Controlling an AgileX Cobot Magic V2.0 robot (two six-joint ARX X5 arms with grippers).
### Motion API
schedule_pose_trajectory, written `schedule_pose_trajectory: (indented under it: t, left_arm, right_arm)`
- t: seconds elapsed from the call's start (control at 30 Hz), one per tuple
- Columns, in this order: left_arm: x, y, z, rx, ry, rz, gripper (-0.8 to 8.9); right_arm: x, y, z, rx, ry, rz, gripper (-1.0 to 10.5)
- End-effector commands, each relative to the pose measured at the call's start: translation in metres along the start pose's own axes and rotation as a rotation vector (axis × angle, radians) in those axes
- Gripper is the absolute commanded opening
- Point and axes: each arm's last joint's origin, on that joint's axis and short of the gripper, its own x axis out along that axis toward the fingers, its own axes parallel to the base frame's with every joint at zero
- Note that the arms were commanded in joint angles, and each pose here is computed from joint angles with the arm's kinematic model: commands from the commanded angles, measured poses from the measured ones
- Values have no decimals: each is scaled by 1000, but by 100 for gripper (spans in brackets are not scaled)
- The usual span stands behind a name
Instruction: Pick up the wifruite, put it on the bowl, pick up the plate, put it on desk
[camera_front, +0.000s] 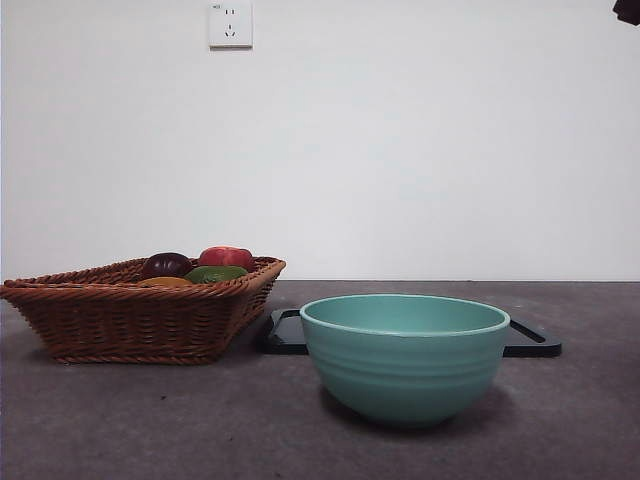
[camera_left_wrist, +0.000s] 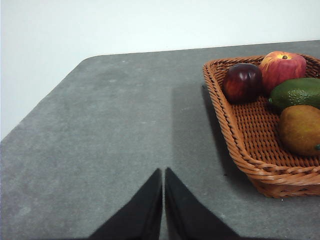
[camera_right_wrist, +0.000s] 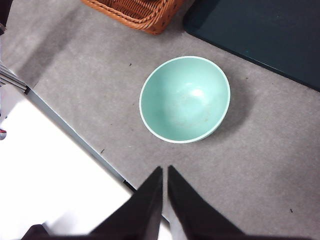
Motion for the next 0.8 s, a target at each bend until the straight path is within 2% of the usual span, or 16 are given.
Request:
schedule_pose_trajectory:
  t: [0.03,0.5,0.57,0.67,0.8]
  left_arm:
    - [2,0,-7,-10,26,2,7]
    - [2,0,-7,-10,26,2,7]
    - [2,0,-7,-10,26,2,7]
    - [2,0,-7,-10,26,2,7]
    - [2,0,-7,-10,26,2,7]
  right_arm:
    - [-2,2,4,-20,-13,7,5]
    - [-2,2,3,-20,-12,8,5]
    - [-4,1,3,-51,-29,-6,5]
    - [-10,-5,8,-76,-117,-81,5]
    - [-24,-20,14,-81,-341,-193,6]
